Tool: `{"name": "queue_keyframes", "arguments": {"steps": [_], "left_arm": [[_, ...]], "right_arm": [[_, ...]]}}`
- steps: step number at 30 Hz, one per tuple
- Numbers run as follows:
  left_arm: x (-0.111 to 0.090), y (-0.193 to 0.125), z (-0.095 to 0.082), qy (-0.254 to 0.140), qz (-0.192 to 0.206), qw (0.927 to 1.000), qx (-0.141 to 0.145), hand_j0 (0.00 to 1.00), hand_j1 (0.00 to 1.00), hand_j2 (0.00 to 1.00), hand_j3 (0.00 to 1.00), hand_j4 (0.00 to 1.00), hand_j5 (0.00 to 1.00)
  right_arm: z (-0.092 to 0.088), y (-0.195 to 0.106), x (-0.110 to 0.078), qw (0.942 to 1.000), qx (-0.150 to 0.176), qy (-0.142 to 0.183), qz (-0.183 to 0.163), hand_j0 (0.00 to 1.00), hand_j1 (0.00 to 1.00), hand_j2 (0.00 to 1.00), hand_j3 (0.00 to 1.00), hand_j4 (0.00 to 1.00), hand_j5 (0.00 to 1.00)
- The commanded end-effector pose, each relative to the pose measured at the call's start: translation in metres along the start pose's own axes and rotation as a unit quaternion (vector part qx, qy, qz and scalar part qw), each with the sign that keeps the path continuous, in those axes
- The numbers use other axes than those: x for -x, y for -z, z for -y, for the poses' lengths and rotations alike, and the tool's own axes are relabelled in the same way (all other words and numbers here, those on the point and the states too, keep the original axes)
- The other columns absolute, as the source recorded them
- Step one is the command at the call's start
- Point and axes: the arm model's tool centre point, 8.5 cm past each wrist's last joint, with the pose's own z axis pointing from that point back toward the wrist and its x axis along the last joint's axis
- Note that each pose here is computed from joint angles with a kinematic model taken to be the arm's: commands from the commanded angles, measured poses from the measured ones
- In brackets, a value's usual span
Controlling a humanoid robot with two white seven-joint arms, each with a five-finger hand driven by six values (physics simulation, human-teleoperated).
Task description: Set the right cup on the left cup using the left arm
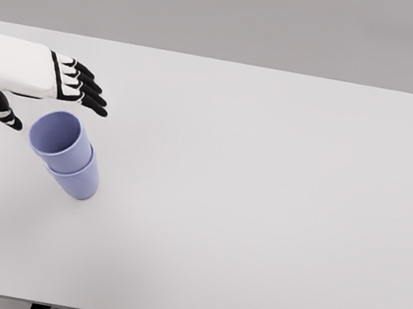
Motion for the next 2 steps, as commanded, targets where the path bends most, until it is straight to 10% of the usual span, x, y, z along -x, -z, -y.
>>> {"name": "queue_keyframes", "arguments": {"steps": [1,2], "left_arm": [[-0.0001,-0.0009,-0.0019,0.000,0.000,1.0000,-0.003,1.00,1.00,1.00,1.00,1.00,1.00],[-0.0001,-0.0009,-0.0019,0.000,0.000,1.0000,-0.003,1.00,1.00,1.00,1.00,1.00,1.00]], "right_arm": [[-0.0001,0.0000,0.0000,1.0000,0.000,0.001,0.000,1.00,1.00,1.00,1.00,1.00,1.00],[-0.0001,0.0000,0.0000,1.0000,0.000,0.000,0.000,1.00,1.00,1.00,1.00,1.00,1.00]]}}
